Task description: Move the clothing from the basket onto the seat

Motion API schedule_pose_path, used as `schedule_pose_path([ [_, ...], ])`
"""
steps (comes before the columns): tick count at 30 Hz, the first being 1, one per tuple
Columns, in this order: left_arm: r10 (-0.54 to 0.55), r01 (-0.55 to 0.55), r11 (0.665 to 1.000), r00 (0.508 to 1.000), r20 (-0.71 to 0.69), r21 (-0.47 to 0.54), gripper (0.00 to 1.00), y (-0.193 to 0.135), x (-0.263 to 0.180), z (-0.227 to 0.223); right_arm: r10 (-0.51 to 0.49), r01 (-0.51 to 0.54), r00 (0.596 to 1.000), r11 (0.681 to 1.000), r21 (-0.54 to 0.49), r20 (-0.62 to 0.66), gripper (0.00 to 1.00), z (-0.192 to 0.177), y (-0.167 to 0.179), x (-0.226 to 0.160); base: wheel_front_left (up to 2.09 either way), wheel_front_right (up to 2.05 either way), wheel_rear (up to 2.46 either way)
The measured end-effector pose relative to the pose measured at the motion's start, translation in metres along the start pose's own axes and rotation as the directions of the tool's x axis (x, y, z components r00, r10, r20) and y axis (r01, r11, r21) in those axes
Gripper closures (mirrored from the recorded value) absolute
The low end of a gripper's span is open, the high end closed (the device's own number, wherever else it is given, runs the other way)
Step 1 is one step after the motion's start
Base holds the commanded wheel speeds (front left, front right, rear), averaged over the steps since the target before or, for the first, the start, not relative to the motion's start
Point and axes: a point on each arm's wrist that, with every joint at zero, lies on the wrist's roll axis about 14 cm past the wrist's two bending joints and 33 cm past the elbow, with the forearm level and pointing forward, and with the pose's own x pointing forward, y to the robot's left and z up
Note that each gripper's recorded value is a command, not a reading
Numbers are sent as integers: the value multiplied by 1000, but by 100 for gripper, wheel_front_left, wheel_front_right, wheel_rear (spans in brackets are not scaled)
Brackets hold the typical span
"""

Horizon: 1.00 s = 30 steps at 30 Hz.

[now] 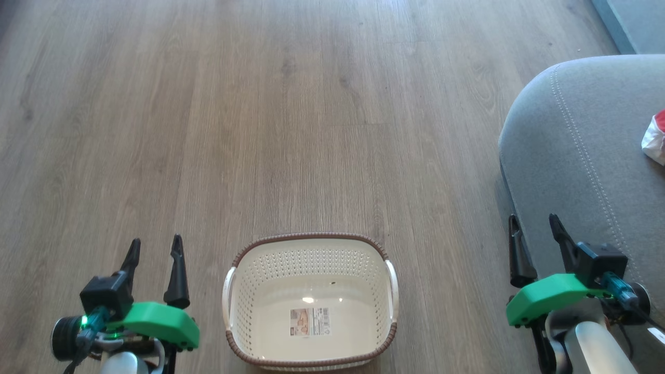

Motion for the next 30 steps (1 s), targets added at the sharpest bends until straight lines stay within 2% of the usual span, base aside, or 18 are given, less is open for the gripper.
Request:
schedule_pose_path([
  [13,12,-12,1000,1000,2,-23,0,2,0,0,5,-5,1000,1000,0,-2,0,-1,2,0,0,0,0],
  [14,15,-15,999,1000,2,-32,100,2,0,0,5,-5,1000,1000,0,-2,100,-1,2,0,0,0,0],
  [21,41,-50,997,989,-140,-56,100,9,-22,-43,-31,35,992,999,32,-126,100,-39,-6,-20,0,0,0],
  [30,59,-83,984,986,-154,-154,100,11,-22,-44,-59,76,989,990,122,-134,100,-40,-11,-20,0,0,0],
])
